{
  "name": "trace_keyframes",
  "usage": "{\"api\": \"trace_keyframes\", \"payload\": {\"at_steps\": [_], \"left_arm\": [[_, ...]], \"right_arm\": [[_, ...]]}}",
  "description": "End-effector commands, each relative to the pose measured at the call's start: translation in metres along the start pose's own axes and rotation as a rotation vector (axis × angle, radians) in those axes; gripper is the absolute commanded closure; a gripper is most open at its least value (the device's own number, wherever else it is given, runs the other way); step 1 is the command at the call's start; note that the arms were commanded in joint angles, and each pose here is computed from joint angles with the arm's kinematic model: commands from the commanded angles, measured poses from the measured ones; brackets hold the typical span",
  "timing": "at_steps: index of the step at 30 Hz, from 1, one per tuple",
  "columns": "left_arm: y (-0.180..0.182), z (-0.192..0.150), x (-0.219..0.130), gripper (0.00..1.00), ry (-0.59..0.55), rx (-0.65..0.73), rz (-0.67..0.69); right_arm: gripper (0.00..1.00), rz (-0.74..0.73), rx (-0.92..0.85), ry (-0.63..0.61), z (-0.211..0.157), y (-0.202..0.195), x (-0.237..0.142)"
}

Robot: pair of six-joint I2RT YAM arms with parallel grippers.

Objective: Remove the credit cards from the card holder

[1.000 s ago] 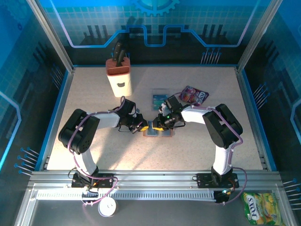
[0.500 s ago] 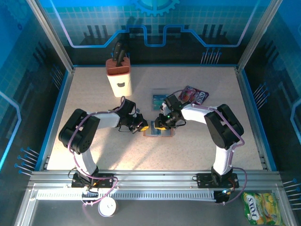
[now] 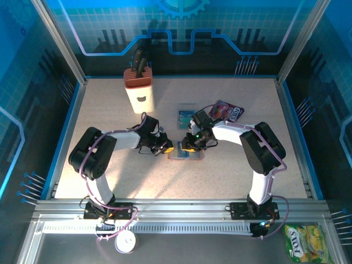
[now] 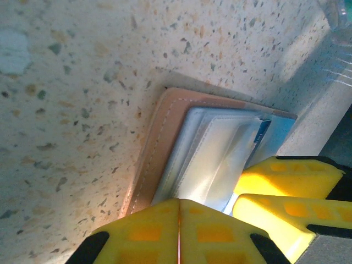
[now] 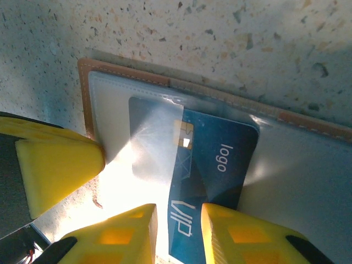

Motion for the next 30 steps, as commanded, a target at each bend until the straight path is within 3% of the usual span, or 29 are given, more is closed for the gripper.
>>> {"api": "trace_keyframes", "payload": {"at_steps": [1,30], "left_arm": [[-0.011,-0.002,-0.009,0.91,0.008,0.032,-0.001],[-0.023,-0.004,-0.008,0.91,0.024,0.060,0.001]], "right_arm": [[0.71,0.001,-0.006,0.012,-0.004,0.004,-0.002],[0.71,0.041,0.004,0.032,-0.009,0.008,0.003]]}}
Point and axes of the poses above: each hand's point on the last joint's axis, 136 mm out from that joint toward the fingers, its own x axis out along the fingers, its own y axis along the line the jaws close on, z = x × y, the point moved 3 cm from there along -x, back along the fingers, and after that the axes turned 7 degrees about x, right-handed, at the moved point
